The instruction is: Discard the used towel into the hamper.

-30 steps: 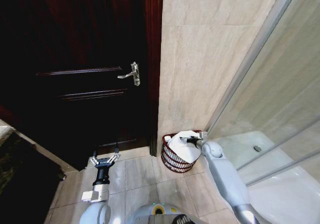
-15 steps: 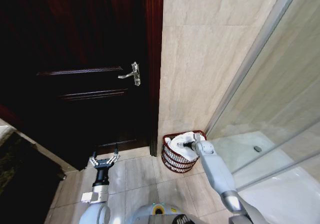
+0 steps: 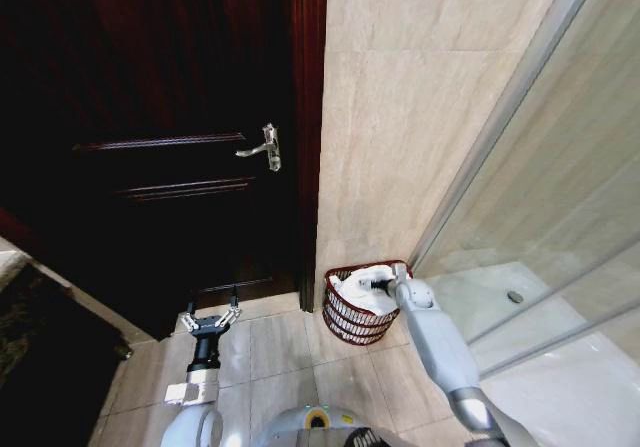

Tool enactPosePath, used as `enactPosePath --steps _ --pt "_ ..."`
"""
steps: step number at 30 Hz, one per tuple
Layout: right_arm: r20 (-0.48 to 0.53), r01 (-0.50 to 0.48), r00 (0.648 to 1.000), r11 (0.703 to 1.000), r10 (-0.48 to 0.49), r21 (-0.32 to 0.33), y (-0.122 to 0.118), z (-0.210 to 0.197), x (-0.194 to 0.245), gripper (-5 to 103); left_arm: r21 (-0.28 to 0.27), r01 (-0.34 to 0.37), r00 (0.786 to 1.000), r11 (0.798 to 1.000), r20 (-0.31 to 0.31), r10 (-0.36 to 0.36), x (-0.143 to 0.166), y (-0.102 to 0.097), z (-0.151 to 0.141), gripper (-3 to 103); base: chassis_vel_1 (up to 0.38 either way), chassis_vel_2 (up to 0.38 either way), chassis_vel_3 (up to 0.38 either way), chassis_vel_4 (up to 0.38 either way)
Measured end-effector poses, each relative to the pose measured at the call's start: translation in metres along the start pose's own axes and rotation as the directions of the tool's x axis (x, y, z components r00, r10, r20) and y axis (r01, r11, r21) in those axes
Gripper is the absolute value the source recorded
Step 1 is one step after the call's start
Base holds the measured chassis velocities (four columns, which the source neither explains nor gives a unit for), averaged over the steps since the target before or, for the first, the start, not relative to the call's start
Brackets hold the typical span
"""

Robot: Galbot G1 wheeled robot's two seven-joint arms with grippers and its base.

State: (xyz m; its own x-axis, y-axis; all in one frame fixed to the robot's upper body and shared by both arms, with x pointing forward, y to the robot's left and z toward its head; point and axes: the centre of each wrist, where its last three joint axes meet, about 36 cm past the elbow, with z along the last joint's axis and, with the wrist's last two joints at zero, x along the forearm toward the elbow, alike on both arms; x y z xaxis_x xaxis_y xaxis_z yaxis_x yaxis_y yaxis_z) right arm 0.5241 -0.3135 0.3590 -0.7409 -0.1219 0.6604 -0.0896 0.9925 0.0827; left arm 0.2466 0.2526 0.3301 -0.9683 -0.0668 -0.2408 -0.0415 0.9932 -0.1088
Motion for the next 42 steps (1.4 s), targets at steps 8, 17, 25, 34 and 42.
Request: enactPosePath --steps 8,17,25,34,42 --pt "-0.015 -0.046 0.999 0.999 0.046 -0.015 -0.017 0.008 0.012 100 0.004 -0.008 1.0 1.0 -0.001 0.008 -0.002 -0.001 0.004 100 0.0 0.0 0.0 0.0" --pt "-0.074 0.037 0.996 0.995 -0.044 -0.097 -0.019 0.009 -0.021 100 -0.001 -0.002 1.0 1.0 0.004 0.002 -0.002 0.002 0.003 100 0.0 0.0 0.0 0.0" --pt "-0.127 0.082 0.986 0.982 -0.105 -0.172 -0.015 0.026 -0.045 100 -0.005 0.004 1.0 1.0 0.011 -0.004 -0.002 0.004 0.0 100 0.0 0.0 0.0 0.0" --pt "-0.115 0.204 0.963 0.938 -0.244 -0.28 0.014 0.043 -0.058 100 -0.001 0.007 1.0 1.0 0.018 -0.007 0.0 0.001 -0.004 100 0.0 0.0 0.0 0.0" --pt "-0.139 0.181 0.964 0.94 -0.229 -0.29 0.019 0.049 -0.064 100 -0.008 0.012 1.0 1.0 0.027 -0.012 0.001 0.003 -0.008 100 0.0 0.0 0.0 0.0"
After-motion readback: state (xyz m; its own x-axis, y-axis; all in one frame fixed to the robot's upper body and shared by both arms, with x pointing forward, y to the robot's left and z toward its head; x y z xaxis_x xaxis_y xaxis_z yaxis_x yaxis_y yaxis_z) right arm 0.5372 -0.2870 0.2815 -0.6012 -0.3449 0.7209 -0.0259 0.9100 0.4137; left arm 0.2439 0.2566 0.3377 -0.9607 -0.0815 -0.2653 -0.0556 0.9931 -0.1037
